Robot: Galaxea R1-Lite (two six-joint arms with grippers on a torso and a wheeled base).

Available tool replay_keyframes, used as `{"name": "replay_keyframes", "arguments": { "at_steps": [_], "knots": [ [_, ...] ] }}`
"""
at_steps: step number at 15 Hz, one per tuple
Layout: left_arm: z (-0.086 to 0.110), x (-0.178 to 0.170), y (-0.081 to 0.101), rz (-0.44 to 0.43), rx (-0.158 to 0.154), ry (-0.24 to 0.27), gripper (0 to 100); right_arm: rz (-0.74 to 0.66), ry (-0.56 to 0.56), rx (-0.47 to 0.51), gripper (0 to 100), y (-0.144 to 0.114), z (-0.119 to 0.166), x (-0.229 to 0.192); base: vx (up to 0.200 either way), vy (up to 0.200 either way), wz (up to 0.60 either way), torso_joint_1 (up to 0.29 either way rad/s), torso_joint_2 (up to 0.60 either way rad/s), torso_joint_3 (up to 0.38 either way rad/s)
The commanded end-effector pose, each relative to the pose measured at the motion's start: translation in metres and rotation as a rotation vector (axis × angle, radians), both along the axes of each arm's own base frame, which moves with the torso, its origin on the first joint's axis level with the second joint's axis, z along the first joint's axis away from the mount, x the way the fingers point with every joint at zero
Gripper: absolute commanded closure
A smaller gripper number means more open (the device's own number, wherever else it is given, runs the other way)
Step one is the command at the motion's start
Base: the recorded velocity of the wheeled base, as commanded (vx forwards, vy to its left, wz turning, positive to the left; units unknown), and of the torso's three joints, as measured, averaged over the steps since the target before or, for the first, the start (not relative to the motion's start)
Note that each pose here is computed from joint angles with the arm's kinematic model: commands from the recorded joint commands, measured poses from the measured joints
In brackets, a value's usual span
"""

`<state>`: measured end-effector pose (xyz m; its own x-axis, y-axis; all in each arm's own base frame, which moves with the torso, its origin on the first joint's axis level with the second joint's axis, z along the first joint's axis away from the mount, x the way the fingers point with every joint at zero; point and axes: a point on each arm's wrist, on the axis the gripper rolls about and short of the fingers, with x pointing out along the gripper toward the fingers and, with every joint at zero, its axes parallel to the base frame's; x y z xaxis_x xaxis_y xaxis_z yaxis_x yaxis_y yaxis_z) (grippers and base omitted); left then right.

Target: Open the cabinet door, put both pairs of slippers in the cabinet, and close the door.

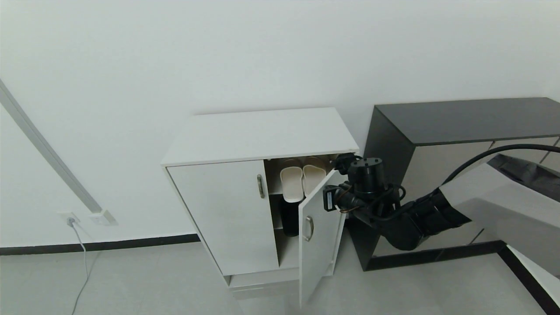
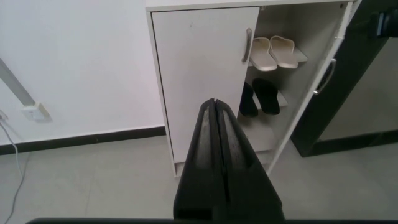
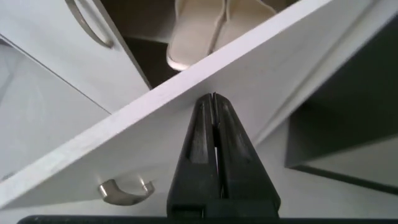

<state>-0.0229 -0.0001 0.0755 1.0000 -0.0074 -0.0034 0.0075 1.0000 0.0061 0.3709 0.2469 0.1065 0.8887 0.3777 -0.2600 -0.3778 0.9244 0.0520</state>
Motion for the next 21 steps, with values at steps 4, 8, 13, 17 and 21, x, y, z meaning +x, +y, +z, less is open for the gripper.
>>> {"name": "replay_keyframes", "arguments": {
  "at_steps": [4,8,13,17,21],
  "knots": [
    [0.000,0.000,0.000,0.000,0.000,0.001,100,0.023,0.003,0.060,100,0.004,-0.002,0.006,0.000,0.000,0.00,0.000,0.00,0.000],
    [0.000,0.000,0.000,0.000,0.000,0.001,100,0.139,-0.030,0.114,100,-0.012,0.020,-0.027,0.000,0.000,0.00,0.000,0.00,0.000],
    [0.000,0.000,0.000,0.000,0.002,0.001,100,0.174,0.019,0.094,100,-0.046,0.019,-0.077,0.200,0.000,0.00,0.000,0.00,0.001],
    [0.000,0.000,0.000,0.000,0.002,0.001,100,0.214,0.081,0.066,100,-0.055,0.007,-0.096,0.050,0.000,0.00,0.003,0.00,-0.002],
    [0.000,0.000,0.000,0.000,0.000,0.001,100,0.214,0.067,0.075,100,-0.041,0.001,-0.076,0.000,0.000,0.00,0.000,0.00,0.000]
  ]
}}
